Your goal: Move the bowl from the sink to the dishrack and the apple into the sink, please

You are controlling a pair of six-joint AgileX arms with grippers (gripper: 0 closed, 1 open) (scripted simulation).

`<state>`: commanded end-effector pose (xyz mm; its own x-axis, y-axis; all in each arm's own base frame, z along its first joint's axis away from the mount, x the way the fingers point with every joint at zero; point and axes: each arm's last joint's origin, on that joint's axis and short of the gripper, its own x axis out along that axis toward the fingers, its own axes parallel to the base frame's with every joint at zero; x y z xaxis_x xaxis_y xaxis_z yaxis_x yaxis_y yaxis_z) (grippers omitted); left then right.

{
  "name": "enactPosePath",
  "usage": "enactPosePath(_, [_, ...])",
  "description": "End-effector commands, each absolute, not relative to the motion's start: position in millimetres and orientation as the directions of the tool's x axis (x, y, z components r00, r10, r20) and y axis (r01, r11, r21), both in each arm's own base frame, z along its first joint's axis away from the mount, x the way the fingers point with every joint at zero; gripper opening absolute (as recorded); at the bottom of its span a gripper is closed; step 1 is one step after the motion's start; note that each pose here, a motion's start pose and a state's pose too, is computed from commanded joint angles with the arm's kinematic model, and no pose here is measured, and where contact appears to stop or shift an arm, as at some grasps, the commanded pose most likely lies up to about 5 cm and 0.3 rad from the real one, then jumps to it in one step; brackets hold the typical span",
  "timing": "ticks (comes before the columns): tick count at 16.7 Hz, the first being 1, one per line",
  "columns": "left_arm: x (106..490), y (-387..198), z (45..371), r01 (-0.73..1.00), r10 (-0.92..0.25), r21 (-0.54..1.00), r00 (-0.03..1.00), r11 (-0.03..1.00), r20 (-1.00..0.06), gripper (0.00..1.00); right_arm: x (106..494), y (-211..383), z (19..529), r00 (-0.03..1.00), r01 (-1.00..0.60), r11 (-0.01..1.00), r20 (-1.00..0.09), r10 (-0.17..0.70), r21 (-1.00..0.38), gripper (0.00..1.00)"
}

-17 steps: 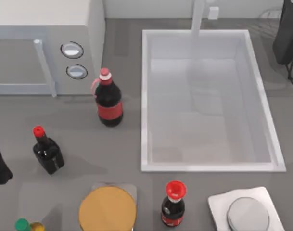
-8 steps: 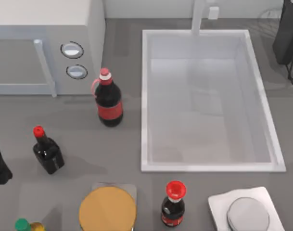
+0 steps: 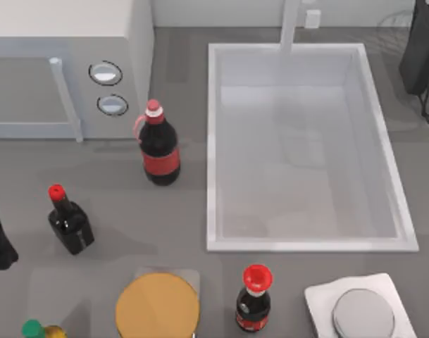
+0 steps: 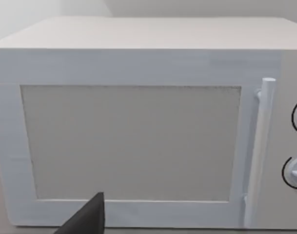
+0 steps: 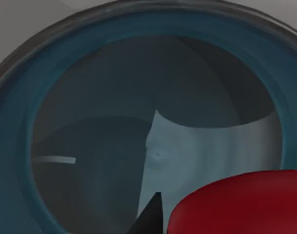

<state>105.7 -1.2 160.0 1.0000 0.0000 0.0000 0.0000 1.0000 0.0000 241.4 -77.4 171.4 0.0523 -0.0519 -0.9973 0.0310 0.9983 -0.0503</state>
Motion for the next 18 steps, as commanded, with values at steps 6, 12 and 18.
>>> enactPosePath(6, [105.7,-1.2,160.0,0.000,0.000,0.000,1.000,1.000,0.000,1.00,239.1,-76.6,206.6,0.047,0.031,0.998,-0.998,-0.050,-0.049,0.00])
enactPosePath(12, [105.7,-1.2,160.0,0.000,0.000,0.000,1.000,1.000,0.000,1.00,235.4,-75.0,225.8,0.059,0.031,0.998,-0.997,-0.054,-0.052,0.00])
enactPosePath(18, [105.7,-1.2,160.0,0.000,0.000,0.000,1.000,1.000,0.000,1.00,250.3,-65.2,216.2,0.105,-0.003,0.994,-0.989,-0.105,-0.106,0.00])
